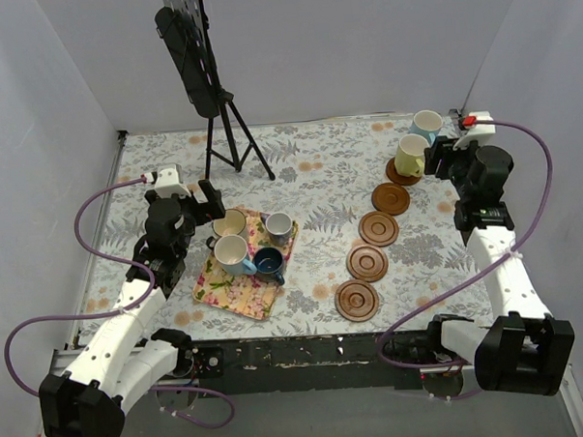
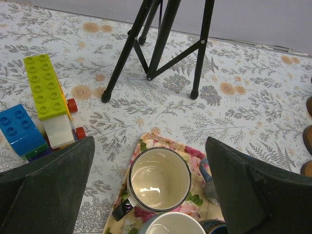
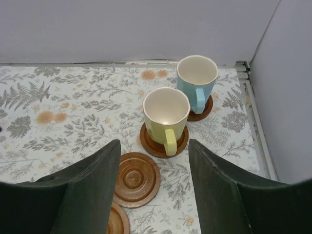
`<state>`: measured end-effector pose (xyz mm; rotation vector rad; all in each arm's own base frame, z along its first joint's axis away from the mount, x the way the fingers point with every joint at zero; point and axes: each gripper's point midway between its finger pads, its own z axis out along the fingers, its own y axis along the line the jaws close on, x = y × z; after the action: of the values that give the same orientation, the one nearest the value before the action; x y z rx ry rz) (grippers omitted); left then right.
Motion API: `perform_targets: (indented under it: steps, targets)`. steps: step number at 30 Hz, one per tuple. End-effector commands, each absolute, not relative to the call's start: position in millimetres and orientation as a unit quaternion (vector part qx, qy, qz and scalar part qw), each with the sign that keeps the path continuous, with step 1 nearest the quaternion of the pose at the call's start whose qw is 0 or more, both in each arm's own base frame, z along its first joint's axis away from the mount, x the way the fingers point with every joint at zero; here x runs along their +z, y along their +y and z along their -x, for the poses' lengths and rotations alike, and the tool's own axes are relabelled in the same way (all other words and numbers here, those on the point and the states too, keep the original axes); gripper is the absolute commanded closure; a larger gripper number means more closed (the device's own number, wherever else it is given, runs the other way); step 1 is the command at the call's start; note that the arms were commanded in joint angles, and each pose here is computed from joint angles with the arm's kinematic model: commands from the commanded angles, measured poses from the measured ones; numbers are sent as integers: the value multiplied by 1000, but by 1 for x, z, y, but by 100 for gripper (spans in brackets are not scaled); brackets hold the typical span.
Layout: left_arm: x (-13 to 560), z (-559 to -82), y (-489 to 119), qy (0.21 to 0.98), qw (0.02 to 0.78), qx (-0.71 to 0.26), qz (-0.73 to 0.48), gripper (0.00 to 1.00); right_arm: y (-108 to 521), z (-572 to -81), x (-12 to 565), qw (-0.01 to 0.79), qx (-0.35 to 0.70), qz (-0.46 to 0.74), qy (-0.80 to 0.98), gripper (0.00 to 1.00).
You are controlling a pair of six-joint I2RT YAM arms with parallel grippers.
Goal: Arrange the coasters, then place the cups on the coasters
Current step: Pick up the cup from the tray.
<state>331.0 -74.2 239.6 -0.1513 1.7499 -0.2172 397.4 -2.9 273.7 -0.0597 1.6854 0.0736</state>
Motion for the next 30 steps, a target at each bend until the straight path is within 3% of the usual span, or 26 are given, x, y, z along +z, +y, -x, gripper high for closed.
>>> perform_targets:
  steps: [1, 13, 22, 30]
  targets:
    - [247, -329, -72, 762, 635, -101, 82, 2, 7, -379, 281, 645, 71, 2, 761, 35]
    - [230, -292, -57, 817, 529, -104, 206, 2, 25, -353, 316, 627, 124, -4, 769, 36]
    - [200, -264, -67, 878, 437, -96, 171, 2, 37, -351, 298, 608, 163, -5, 777, 37]
    - [156, -263, -80, 914, 348, -94, 186, 21, 43, -337, 298, 603, 171, 12, 779, 37]
